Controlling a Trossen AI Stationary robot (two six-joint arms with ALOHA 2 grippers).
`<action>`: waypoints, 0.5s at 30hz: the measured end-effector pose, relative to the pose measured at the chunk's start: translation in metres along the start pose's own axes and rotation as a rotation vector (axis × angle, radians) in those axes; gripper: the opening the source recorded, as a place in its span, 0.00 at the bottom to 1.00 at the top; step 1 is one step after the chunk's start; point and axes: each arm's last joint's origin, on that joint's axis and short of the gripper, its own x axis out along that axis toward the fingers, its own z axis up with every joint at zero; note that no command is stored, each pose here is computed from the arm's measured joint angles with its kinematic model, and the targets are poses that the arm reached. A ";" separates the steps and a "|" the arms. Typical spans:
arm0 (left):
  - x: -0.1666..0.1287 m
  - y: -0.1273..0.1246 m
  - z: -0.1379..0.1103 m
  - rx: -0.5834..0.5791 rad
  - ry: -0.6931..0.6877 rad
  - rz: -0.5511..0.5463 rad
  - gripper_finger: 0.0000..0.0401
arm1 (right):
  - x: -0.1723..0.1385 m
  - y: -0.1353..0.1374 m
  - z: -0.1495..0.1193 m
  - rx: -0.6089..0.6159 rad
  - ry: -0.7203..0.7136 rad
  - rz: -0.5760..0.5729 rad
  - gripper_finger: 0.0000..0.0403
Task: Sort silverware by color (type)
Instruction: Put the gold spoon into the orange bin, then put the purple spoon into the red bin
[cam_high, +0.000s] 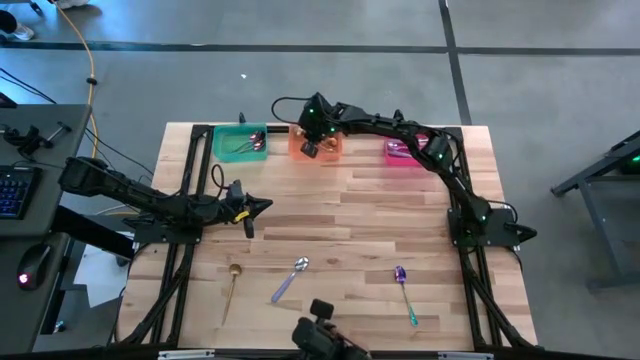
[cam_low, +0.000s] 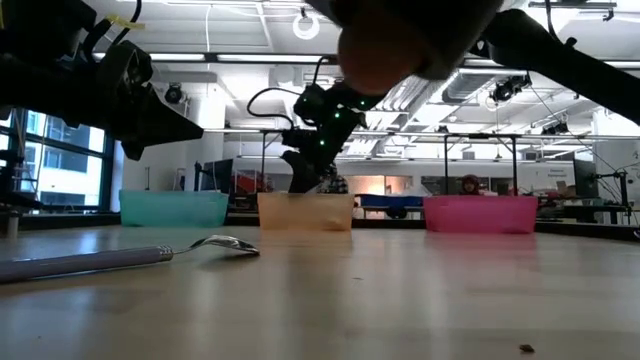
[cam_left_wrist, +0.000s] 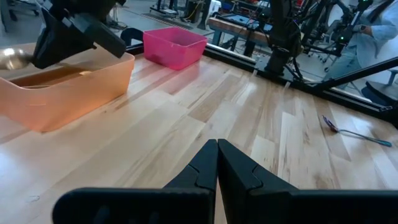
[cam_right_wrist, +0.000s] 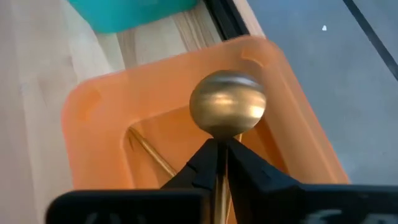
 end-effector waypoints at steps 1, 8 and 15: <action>0.000 0.000 0.000 0.000 0.000 -0.001 0.00 | 0.000 0.000 -0.001 -0.003 0.005 0.001 0.06; 0.000 0.000 -0.001 0.011 0.007 -0.001 0.00 | -0.036 0.008 0.014 -0.061 0.008 0.009 0.19; -0.001 0.000 -0.007 0.049 0.063 0.002 0.00 | -0.077 0.045 0.031 -0.160 -0.012 0.066 0.02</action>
